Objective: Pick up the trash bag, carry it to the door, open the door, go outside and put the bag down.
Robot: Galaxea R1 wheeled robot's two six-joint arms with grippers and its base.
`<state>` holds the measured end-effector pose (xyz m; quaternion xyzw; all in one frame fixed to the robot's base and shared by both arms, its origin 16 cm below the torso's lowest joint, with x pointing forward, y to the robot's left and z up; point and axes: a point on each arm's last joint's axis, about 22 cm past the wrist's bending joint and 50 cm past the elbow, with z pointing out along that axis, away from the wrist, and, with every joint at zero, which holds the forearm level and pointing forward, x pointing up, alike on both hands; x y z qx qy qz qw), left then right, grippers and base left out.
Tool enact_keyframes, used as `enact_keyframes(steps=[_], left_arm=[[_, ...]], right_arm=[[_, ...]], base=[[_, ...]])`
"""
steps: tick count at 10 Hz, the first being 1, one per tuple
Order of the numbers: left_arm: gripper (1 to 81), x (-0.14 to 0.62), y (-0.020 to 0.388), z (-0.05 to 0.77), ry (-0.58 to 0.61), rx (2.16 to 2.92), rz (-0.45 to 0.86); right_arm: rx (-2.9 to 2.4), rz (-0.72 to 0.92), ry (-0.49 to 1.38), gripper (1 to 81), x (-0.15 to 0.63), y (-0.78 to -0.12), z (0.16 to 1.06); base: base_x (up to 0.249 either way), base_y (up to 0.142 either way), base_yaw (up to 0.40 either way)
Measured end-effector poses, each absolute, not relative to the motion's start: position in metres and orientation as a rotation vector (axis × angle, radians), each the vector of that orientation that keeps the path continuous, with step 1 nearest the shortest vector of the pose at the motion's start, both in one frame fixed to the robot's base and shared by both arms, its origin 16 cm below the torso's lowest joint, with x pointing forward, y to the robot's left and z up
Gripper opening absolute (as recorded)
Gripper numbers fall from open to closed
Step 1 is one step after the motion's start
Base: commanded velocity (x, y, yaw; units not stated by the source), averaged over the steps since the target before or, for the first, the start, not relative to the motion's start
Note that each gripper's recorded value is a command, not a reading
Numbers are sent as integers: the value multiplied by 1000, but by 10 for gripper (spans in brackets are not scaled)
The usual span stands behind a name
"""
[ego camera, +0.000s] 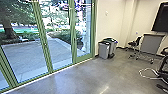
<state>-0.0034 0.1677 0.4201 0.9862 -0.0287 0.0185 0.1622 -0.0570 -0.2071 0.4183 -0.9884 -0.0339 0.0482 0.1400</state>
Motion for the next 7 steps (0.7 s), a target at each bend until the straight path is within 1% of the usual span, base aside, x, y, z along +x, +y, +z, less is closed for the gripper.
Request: enact_keyframes(steps=[7], left_arm=[[10, -6, 168, 420, -82, 2815, 52]], right_arm=[[-2858, 136, -98, 811, -59, -209, 418]], base=[[165, 0, 0]])
